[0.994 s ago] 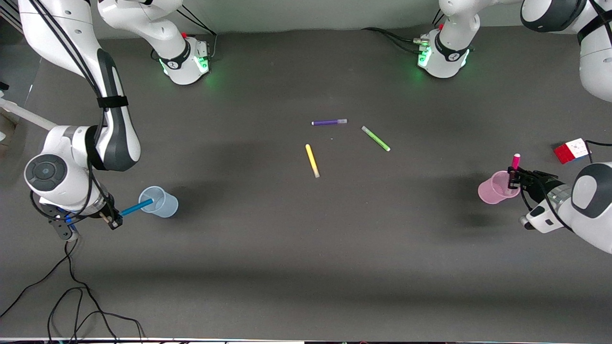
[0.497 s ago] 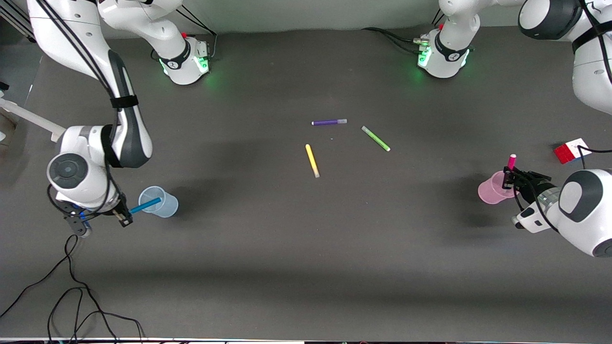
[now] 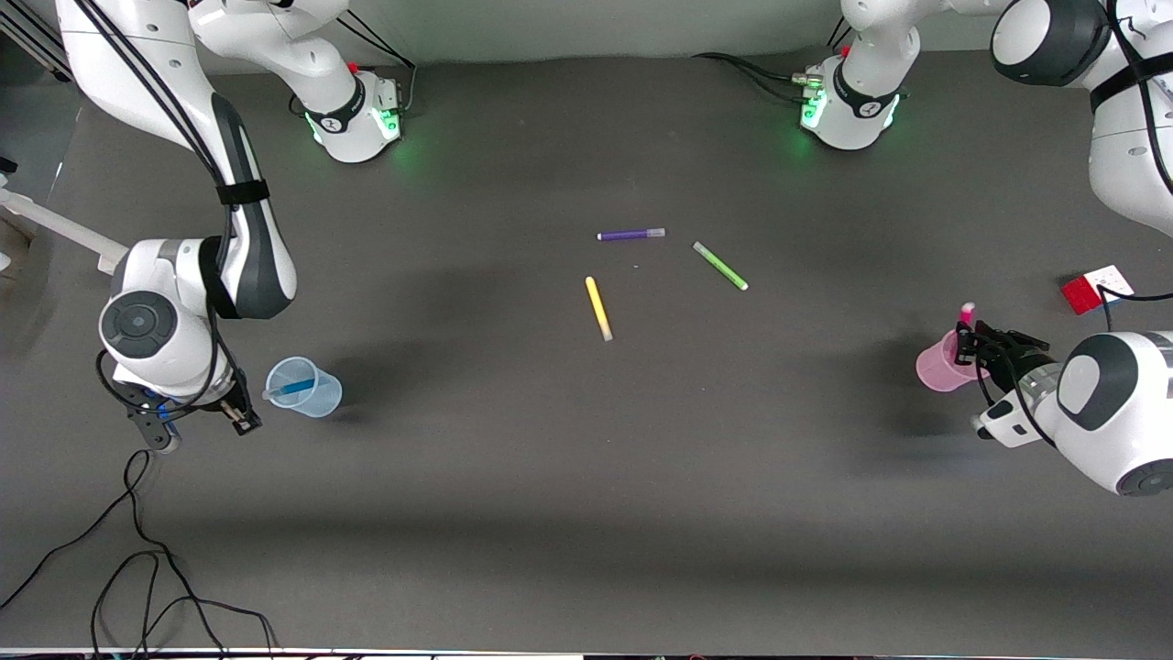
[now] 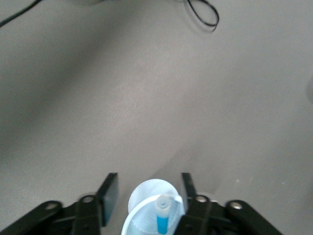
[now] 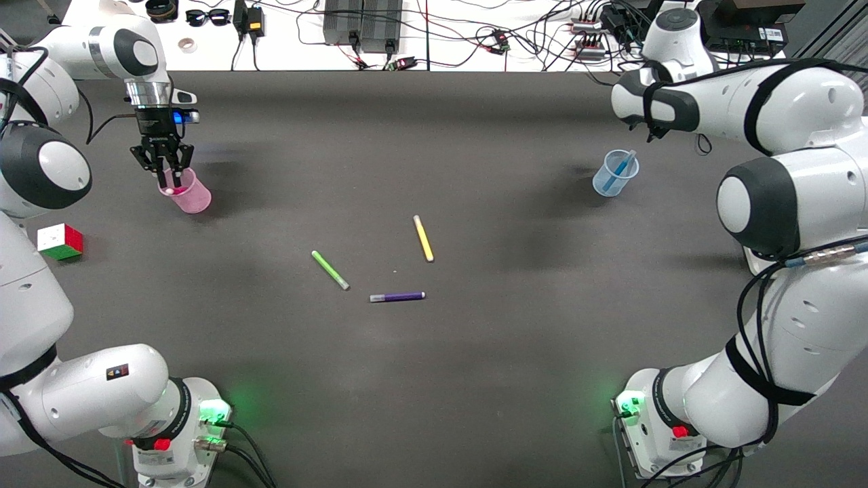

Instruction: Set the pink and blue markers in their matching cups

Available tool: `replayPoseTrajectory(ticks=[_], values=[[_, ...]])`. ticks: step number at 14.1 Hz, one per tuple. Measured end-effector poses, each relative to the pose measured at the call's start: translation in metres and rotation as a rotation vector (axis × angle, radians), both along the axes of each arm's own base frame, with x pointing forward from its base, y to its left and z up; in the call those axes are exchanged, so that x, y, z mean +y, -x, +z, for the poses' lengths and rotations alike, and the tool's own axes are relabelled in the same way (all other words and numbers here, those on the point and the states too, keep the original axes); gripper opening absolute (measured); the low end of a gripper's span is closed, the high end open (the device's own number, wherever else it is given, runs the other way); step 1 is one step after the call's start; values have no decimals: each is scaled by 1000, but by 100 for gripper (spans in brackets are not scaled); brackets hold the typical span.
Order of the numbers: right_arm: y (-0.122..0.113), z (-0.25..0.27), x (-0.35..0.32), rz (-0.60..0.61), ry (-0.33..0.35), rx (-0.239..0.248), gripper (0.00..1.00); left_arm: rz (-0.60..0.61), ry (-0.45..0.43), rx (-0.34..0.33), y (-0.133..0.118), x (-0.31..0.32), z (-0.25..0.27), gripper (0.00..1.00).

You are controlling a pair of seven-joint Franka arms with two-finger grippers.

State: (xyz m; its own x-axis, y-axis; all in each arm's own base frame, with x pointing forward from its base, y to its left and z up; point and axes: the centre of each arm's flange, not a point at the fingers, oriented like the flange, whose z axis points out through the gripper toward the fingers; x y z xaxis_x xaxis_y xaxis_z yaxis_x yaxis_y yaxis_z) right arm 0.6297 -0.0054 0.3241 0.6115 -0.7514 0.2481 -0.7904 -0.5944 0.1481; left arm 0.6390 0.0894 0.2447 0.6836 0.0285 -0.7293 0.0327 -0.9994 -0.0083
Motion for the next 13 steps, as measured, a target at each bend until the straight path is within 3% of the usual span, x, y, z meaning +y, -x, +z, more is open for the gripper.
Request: replayPoseTrajectory(ticks=[3, 5, 9, 13], values=[[6, 52, -28, 79, -12, 74, 96, 7, -2, -28, -6, 5, 12, 75], [16, 93, -43, 145, -43, 127, 100, 17, -6, -69, -11, 13, 33, 97], [46, 158, -56, 341, -162, 182, 100, 22, -7, -255, -20, 10, 128, 100], [73, 193, -66, 566, -260, 223, 100, -33, 0, -448, -7, -11, 219, 100]])
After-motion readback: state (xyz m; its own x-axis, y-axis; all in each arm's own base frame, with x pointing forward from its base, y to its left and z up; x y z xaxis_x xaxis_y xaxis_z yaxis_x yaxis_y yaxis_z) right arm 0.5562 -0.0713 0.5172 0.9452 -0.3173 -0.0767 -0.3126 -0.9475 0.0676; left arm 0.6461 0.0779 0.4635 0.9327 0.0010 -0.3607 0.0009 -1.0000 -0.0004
